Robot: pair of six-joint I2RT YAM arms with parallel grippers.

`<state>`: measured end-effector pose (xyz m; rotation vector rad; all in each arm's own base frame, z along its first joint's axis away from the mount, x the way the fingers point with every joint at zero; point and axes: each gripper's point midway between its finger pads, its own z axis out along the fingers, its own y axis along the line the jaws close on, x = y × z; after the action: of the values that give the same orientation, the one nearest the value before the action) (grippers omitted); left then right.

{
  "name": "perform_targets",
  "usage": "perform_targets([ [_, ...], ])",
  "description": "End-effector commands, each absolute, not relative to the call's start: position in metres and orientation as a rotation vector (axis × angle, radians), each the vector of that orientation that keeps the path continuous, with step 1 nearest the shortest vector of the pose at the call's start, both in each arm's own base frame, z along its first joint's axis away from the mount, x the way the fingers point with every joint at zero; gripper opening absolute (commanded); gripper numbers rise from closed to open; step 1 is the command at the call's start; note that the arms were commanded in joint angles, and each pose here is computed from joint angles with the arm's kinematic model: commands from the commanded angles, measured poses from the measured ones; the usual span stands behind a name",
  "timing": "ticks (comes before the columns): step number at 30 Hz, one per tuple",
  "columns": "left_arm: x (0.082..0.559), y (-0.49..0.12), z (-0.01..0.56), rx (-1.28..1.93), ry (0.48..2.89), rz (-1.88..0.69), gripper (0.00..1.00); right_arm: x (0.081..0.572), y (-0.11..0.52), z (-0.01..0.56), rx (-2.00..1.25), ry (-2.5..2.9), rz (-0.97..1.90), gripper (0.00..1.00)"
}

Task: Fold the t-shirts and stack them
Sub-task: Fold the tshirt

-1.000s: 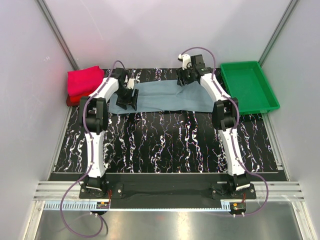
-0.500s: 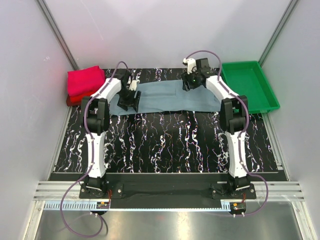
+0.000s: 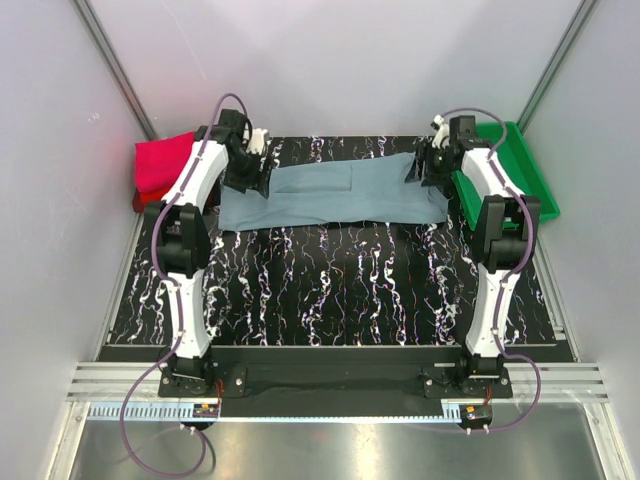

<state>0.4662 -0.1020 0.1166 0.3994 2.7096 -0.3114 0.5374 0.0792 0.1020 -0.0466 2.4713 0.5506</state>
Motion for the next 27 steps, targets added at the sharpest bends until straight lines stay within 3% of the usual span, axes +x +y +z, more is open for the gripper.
perform_targets([
  [1,0.478,-0.082,0.107,0.388,2.727,-0.211,0.75,0.501,0.101,0.100,0.060,2.580,0.700,0.64],
  [13,0.457,-0.010,0.100,0.158,2.791,-0.165,0.74,0.461,0.040,0.095,0.080,2.641,0.564,0.63],
  [27,0.432,-0.012,0.072,0.108,2.883,-0.336,0.72,0.452,0.007,0.076,0.082,2.662,0.511,0.62],
])
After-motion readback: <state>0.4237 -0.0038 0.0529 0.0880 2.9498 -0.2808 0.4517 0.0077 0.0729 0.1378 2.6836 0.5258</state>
